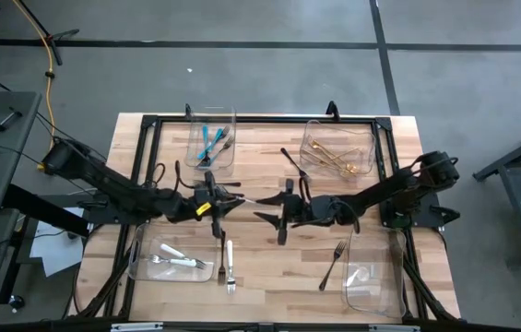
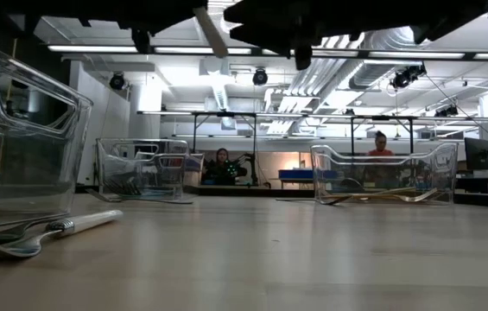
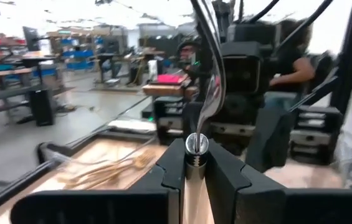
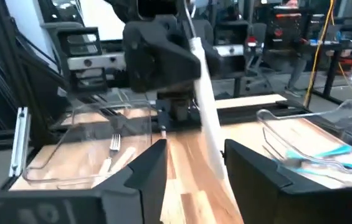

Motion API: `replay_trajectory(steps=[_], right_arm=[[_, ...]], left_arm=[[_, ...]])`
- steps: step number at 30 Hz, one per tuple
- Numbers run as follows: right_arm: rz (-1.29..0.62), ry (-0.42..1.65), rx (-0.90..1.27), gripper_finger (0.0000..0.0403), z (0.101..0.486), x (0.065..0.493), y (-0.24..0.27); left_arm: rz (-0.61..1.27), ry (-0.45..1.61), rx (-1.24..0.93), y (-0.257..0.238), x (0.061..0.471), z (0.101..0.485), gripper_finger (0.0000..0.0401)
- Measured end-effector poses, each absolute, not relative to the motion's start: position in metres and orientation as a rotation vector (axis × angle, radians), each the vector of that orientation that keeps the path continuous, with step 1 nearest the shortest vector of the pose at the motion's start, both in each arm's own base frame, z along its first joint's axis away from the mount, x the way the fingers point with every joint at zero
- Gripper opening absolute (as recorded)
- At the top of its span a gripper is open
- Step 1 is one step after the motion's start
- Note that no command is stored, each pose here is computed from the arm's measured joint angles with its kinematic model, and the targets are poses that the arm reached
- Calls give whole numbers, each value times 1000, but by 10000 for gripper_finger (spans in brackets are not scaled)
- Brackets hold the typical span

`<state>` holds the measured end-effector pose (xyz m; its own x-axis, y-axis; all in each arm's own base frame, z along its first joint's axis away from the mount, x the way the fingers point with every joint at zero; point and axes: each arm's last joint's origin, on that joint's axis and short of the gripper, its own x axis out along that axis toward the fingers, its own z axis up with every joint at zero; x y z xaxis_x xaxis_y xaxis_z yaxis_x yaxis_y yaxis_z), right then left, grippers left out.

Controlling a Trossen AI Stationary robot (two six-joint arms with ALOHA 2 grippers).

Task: Sort silverware by color (type)
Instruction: Put the white fork into the bottom left transparent bin

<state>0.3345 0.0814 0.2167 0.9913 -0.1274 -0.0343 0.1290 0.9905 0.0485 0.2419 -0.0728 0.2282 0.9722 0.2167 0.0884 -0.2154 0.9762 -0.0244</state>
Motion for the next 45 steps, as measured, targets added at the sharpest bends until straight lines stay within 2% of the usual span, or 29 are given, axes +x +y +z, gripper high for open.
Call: replay_trajectory(steps=[8,16,19,26,45], right_arm=[[-186,75,-12,182,230,321,89],[-262,94,-88,184,230,318,92],[-269,97,-93,184,229,318,90],[-237,105,-97,184,229,321,84],[-224,103,-62,185,229,324,75]], left_arm=[[284,-47,22,-77,211,243,28],[368,-46,11,-72,182,230,28],[336,-63,-19,-71,174,228,28],[115,-84,-23,-80,170,230,28],[134,-78,-32,-80,171,229,28]])
